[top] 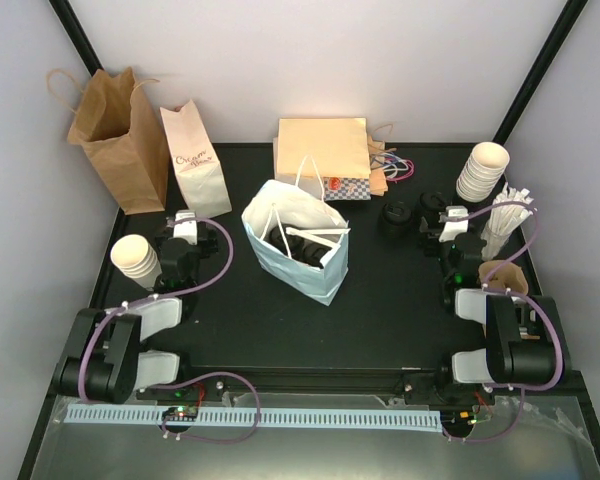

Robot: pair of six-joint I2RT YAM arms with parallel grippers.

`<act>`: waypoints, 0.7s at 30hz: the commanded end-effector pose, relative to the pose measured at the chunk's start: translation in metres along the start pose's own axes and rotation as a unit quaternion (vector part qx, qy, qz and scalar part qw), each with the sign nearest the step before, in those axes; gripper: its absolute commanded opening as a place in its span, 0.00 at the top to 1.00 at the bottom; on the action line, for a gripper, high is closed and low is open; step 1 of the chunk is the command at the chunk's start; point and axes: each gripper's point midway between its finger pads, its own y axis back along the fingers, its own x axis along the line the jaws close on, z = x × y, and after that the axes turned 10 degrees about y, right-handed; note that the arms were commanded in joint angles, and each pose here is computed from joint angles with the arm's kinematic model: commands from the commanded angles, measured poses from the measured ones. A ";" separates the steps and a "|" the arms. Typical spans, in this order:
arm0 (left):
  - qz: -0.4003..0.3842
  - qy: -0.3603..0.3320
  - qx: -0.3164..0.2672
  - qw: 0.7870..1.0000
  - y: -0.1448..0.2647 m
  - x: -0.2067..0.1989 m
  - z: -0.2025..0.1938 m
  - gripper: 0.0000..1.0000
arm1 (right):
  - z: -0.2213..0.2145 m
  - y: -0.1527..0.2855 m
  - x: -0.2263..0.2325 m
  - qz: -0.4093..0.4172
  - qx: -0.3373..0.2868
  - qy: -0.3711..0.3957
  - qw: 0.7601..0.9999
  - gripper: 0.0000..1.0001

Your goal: Pack the takeout coffee

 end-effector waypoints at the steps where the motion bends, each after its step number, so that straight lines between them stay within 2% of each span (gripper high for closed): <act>1: -0.023 0.010 -0.045 0.999 -0.011 -0.003 0.014 0.01 | 0.026 0.001 -0.004 0.008 -0.058 -0.011 0.998 0.12; 2: -0.024 0.005 -0.038 0.999 -0.014 -0.004 0.007 0.01 | 0.026 0.003 -0.003 0.008 -0.068 -0.011 0.998 0.11; 4: -0.034 0.003 -0.055 0.998 -0.015 -0.007 0.010 0.01 | 0.026 0.006 -0.003 0.008 -0.080 -0.010 0.997 0.01; 9: -0.056 -0.006 -0.026 0.998 -0.019 -0.014 0.006 0.01 | 0.024 0.003 -0.002 0.010 -0.067 -0.010 0.998 0.00; 21: -0.062 -0.007 -0.028 0.998 -0.019 -0.015 0.006 0.01 | 0.025 0.005 -0.002 0.010 -0.070 -0.010 0.997 0.00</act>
